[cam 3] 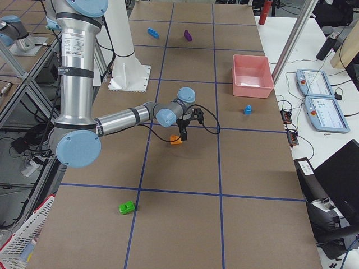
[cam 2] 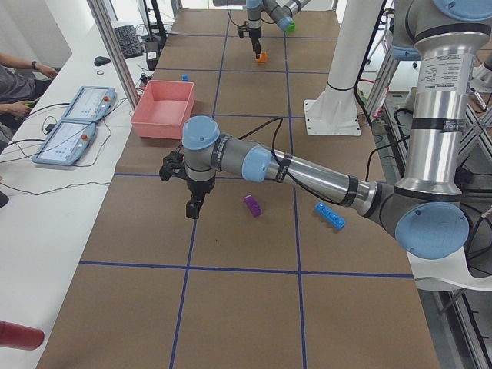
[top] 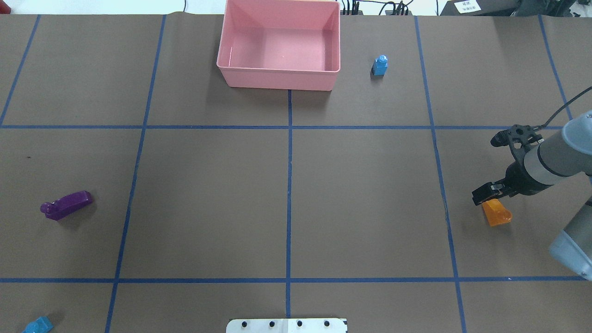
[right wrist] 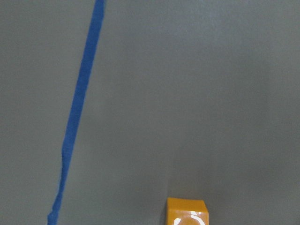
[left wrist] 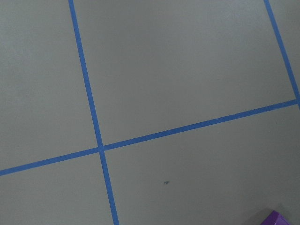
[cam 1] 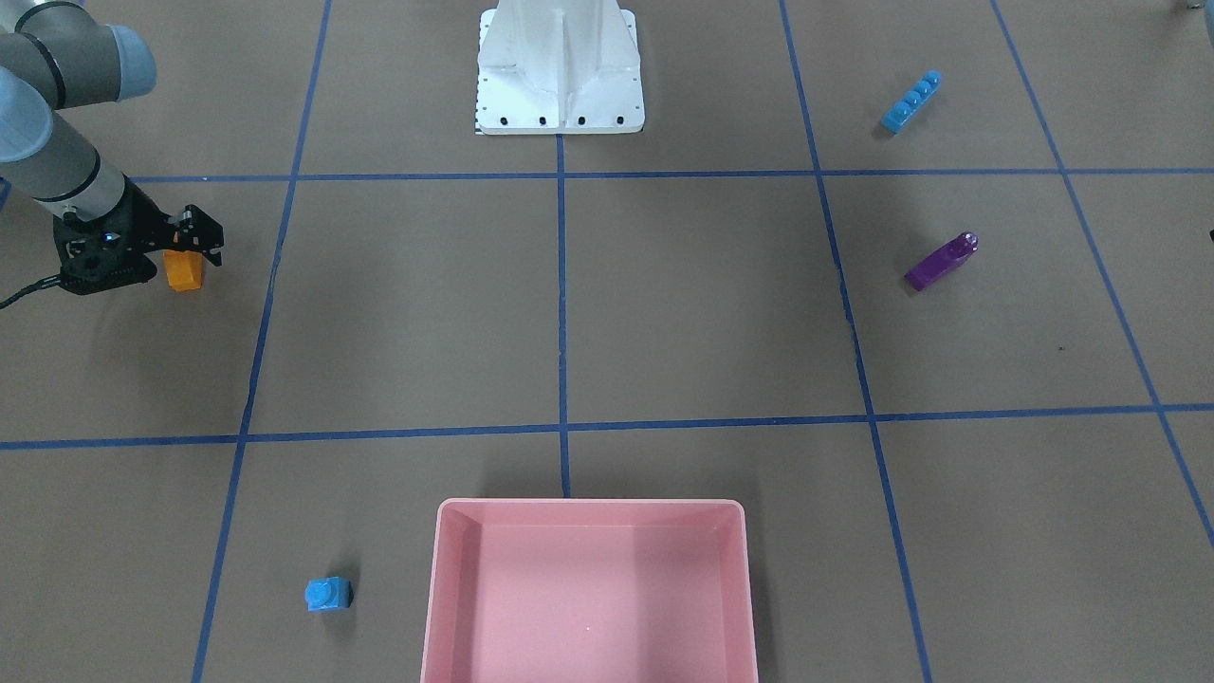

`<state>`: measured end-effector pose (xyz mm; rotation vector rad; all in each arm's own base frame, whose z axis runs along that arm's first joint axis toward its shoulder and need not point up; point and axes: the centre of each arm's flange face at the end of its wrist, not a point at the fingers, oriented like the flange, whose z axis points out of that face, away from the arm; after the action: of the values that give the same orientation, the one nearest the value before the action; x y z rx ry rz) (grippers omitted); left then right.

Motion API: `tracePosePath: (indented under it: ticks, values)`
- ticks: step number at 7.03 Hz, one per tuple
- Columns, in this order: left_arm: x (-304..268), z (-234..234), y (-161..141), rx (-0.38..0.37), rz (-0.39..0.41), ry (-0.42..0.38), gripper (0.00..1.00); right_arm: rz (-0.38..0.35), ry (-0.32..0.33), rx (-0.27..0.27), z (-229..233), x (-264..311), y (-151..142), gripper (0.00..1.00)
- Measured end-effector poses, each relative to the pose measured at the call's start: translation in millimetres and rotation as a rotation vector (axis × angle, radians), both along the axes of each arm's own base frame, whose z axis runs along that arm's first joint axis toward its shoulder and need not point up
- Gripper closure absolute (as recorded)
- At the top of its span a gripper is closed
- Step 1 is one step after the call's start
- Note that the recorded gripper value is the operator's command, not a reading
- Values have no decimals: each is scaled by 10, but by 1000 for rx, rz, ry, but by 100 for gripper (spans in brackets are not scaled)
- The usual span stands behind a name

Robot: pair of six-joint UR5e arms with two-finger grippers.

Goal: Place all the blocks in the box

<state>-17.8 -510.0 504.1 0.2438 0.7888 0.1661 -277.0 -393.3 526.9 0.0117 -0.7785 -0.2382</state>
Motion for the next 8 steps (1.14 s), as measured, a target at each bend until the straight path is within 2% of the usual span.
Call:
tracePosePath:
  ticks: [1, 2, 3, 6, 8]
  values:
    - [0, 11, 8, -1, 0, 0, 0, -17, 10, -17, 75, -20, 85, 6]
    - [-1, 21, 16, -3, 0, 0, 0, -32, 14, -28, 114, -50, 145, 63]
    - [-1, 27, 22, -4, 0, 0, 0, -43, 16, -39, 143, -69, 190, 100]
    - [29, -47, 9, -5, -5, 17, 0, -52, -9, -72, 127, 1, 229, 100]
    - [169, -121, 12, -7, 20, 56, 0, -13, -40, -79, 35, 276, 175, 100]
